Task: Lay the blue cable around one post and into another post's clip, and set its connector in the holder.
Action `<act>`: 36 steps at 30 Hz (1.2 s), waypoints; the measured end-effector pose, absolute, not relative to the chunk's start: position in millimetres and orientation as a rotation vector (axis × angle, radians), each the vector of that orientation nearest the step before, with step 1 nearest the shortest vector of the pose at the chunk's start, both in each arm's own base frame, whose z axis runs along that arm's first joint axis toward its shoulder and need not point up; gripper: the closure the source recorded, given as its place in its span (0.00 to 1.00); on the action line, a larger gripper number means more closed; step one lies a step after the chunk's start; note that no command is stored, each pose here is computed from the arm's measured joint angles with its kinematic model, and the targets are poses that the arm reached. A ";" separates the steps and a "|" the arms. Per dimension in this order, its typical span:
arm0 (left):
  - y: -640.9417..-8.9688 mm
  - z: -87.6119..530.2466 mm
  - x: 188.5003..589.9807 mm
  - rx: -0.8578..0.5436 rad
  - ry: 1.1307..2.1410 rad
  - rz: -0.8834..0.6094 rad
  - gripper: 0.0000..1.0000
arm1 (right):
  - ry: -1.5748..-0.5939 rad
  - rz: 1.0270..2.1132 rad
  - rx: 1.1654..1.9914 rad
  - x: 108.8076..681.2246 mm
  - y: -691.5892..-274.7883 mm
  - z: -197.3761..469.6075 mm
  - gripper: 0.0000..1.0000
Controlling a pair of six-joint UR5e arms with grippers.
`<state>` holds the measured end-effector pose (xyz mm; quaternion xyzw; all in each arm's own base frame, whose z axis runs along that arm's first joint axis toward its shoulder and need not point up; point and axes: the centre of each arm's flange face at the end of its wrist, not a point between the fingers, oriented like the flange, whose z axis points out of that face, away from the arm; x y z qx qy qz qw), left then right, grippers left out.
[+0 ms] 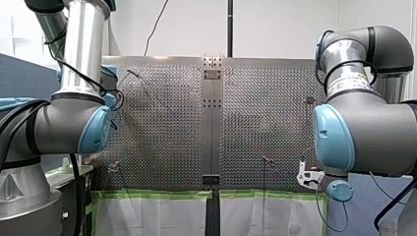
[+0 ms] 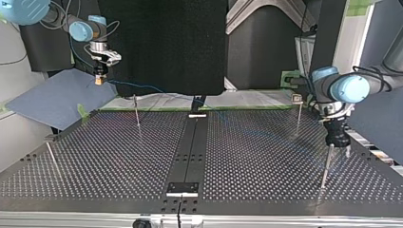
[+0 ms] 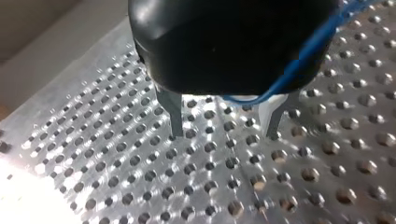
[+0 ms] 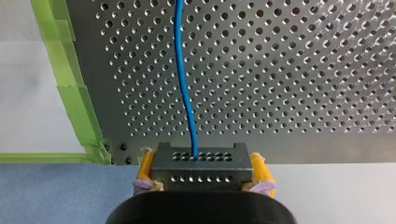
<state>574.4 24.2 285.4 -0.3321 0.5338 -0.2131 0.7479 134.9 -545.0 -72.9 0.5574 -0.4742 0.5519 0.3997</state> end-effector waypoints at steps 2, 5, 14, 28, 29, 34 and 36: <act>23.6 287.4 576.1 -0.716 1.155 -0.496 0.20 | -1.200 1.397 1.411 135.1 -544.9 -72.8 1.00; 21.3 288.4 577.4 -0.709 1.151 -0.538 0.20 | -1.200 1.397 1.413 135.6 -544.7 -72.9 1.00; 15.1 287.4 578.0 -0.717 1.166 -0.644 0.20 | -1.203 1.397 1.418 136.5 -543.9 -73.3 1.00; 13.3 296.5 565.3 -0.824 1.182 -0.696 0.23 | -1.204 1.398 1.421 137.3 -543.5 -73.4 1.00; 13.6 301.0 562.9 -0.826 1.180 -0.686 0.23 | -1.204 1.398 1.421 137.3 -543.6 -73.3 1.00; 9.3 310.1 556.3 -0.817 1.201 -0.664 0.23 | -1.206 1.397 1.423 137.7 -543.2 -73.4 1.00; 6.1 309.4 554.5 -0.813 1.224 -0.658 0.23 | -1.209 1.396 1.425 138.0 -542.8 -73.9 1.00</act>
